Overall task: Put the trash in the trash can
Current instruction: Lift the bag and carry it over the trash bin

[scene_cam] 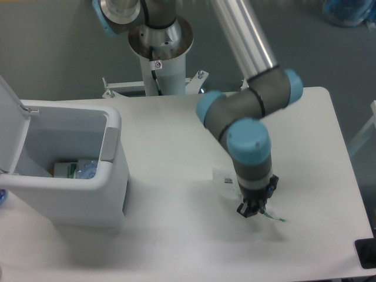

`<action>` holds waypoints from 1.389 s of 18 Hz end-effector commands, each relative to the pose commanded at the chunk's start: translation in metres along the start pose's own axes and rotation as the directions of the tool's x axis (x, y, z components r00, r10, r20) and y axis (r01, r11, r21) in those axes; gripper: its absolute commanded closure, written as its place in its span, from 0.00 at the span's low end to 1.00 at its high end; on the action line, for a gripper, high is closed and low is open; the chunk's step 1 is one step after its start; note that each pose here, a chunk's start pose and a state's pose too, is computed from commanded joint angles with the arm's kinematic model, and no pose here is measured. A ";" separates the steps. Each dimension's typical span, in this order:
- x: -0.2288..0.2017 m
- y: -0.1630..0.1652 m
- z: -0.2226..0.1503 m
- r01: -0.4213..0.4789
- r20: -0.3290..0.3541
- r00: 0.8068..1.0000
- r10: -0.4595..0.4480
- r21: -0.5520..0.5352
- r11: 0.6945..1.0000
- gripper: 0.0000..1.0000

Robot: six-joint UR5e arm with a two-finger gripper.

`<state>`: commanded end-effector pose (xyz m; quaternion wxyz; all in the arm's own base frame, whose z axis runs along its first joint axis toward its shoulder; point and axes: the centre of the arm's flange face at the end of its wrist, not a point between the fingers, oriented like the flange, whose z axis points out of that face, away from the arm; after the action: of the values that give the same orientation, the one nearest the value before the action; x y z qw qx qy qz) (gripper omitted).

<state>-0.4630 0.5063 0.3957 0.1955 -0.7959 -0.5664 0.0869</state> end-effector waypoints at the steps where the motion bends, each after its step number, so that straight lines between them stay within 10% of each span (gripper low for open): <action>1: 0.003 -0.002 -0.021 0.002 -0.034 0.999 -0.001 0.023 1.000 1.00; 6: 0.023 0.002 -0.147 0.004 -0.236 0.971 0.035 0.162 0.987 1.00; 14: 0.039 0.037 -0.318 0.062 -0.537 0.838 0.097 0.271 0.961 1.00; 25: 0.165 0.130 -0.301 -0.150 -0.652 0.712 0.261 0.222 0.963 1.00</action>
<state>-0.1848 0.5598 0.6297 0.4370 -0.8136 -0.3558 -0.1433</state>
